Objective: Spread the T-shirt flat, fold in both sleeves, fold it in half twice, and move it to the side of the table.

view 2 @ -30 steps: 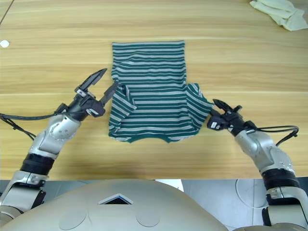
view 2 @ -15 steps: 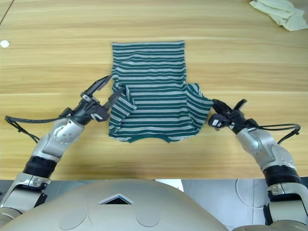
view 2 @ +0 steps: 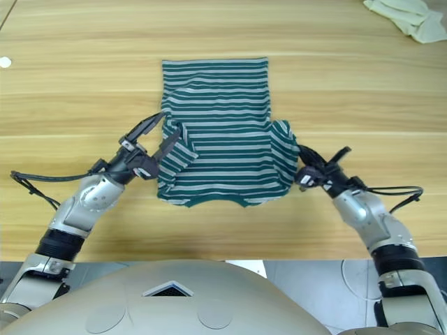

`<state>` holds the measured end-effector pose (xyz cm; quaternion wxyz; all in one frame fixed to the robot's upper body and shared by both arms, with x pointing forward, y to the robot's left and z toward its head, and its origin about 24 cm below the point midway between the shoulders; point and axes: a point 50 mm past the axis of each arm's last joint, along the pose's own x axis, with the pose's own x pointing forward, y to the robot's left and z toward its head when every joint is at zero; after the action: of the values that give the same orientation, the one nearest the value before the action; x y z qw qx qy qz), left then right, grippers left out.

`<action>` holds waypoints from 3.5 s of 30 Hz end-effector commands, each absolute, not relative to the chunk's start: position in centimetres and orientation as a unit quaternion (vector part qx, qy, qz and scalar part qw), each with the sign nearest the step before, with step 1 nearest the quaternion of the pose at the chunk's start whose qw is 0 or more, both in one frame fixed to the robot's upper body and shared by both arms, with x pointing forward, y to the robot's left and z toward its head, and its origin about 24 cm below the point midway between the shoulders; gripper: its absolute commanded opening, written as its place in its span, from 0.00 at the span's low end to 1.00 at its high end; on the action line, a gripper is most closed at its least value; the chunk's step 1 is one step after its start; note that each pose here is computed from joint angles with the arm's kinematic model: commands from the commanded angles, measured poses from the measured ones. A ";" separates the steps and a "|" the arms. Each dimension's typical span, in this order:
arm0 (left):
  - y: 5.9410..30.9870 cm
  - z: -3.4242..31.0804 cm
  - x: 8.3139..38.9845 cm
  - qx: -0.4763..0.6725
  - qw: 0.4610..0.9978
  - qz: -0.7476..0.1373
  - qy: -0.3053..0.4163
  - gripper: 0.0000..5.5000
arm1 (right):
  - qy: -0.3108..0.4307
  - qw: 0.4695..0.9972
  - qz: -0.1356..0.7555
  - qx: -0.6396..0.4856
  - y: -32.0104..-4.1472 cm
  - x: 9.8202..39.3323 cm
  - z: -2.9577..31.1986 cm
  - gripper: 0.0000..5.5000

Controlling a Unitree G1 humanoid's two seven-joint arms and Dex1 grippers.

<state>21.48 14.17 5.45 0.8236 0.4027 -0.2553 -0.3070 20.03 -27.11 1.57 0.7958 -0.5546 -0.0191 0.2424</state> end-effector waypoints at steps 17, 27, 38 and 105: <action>13.7 4.1 21.5 0.402 0.818 -0.331 -0.243 0.46 | -0.112 0.770 0.275 -0.564 -22.6 21.4 3.0 0.00; 13.5 3.8 21.6 0.399 0.820 -0.335 -0.239 0.46 | -0.113 0.757 0.300 -0.569 -20.9 22.1 2.6 0.08; 14.7 4.4 22.3 0.427 0.812 -0.323 -0.235 0.46 | -0.094 0.755 0.346 -0.549 -21.4 20.7 2.7 0.41; 19.0 -2.1 14.7 0.433 0.612 -0.660 0.052 0.00 | 0.045 0.682 0.498 -0.534 -25.7 14.1 0.9 0.00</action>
<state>18.01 18.04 1.28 0.6392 0.4607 -0.0436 -0.6142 14.97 -25.49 1.75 0.6950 -0.5350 0.0208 0.4800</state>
